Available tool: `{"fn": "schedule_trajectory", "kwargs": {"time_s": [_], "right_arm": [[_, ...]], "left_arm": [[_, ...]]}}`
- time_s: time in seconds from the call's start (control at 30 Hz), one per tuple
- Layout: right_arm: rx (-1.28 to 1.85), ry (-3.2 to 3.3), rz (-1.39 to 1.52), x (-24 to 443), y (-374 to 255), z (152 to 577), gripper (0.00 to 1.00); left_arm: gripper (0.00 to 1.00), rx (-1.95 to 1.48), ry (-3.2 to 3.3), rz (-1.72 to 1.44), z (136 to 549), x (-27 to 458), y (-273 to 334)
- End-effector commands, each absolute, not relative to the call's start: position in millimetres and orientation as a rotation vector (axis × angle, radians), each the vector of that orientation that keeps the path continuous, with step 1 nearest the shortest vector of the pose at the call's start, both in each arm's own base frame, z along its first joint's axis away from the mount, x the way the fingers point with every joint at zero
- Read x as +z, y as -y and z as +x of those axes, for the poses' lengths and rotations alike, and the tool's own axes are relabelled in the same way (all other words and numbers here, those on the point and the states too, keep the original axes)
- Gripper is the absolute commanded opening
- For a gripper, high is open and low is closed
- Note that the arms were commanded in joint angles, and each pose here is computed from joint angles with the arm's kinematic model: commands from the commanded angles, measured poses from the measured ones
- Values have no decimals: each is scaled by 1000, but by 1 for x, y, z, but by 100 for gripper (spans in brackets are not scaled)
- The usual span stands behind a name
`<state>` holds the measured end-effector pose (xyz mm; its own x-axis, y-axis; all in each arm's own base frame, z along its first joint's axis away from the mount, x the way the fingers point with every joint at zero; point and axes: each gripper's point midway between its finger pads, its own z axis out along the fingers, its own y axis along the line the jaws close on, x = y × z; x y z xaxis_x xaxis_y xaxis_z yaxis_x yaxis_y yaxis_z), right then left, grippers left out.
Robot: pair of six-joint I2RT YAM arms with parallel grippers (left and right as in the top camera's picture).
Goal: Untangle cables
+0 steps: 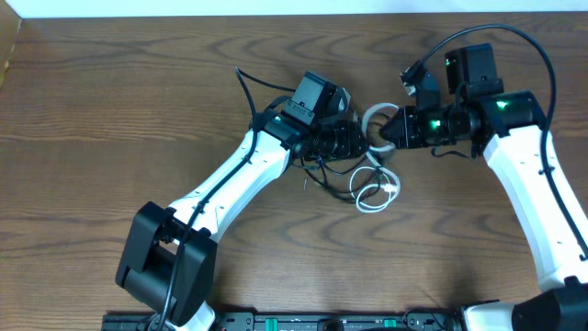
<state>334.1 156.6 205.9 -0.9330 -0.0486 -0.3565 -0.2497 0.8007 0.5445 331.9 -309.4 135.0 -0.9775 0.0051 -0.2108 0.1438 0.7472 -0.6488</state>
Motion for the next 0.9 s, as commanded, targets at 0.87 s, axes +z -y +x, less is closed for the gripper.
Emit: {"fn": "schedule_trajectory", "kwargs": {"time_s": [0.87], "right_arm": [[499,-2817,227,185,-61,327,30]], "left_arm": [[63,-709,-2640,33,378,38,351]]}}
